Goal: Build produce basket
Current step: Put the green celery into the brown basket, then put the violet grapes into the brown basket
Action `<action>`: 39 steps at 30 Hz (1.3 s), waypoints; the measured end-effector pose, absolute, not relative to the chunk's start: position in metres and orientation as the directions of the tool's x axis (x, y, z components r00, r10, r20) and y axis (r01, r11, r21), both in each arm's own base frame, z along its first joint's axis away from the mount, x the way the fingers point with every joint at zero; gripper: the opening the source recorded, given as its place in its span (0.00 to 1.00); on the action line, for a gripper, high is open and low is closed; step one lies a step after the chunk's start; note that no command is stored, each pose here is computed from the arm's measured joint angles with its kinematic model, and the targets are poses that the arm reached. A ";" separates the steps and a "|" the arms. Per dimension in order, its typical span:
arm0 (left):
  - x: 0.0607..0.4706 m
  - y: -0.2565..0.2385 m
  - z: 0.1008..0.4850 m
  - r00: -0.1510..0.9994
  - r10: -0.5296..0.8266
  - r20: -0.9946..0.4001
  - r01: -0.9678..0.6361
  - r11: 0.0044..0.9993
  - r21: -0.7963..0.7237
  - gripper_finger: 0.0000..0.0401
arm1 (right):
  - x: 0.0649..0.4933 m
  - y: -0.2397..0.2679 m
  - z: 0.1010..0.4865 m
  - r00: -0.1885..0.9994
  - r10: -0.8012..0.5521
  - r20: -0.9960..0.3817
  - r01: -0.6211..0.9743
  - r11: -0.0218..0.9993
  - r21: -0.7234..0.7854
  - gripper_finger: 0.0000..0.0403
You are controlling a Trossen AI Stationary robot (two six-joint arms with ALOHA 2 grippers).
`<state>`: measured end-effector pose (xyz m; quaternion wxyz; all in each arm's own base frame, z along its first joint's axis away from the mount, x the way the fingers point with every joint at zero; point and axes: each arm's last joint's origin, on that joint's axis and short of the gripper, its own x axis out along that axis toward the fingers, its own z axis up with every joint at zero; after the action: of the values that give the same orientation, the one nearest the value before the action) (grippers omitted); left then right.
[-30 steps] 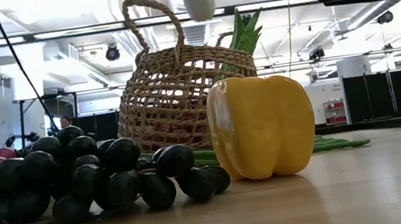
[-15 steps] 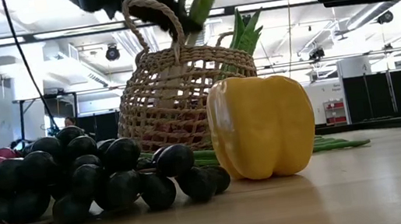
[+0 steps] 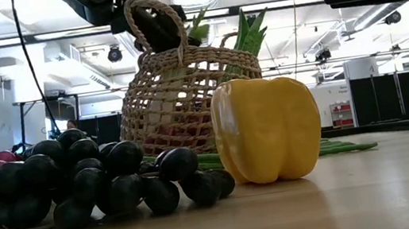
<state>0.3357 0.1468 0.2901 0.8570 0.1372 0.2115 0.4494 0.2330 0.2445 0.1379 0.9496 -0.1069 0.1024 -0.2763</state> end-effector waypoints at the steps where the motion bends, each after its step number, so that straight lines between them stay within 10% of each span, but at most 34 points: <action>1: 0.335 0.148 0.289 0.501 0.828 -0.251 -0.719 0.560 0.411 0.16 | 0.233 0.244 0.138 0.826 -0.547 -0.135 0.503 0.825 -0.259 0.55; 18: 0.322 0.149 0.325 0.526 0.777 -0.345 -0.752 0.615 0.238 0.59 | 0.233 0.244 0.138 0.826 -0.546 -0.136 0.511 0.829 -0.225 0.55; 29: 0.292 0.064 0.388 0.763 0.601 -0.239 -0.546 0.796 0.262 0.61 | 0.233 0.244 0.138 0.826 -0.546 -0.135 0.516 0.832 -0.205 0.55; 39: 0.238 -0.073 0.369 0.873 0.219 -0.436 -0.173 0.975 0.142 0.61 | 0.234 0.245 0.138 0.828 -0.545 -0.134 0.518 0.834 -0.190 0.55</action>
<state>0.2384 -0.0730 0.3691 0.9665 0.0492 0.2305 0.1014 0.2336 0.2451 0.1383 0.9532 -0.0730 0.0916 -0.2789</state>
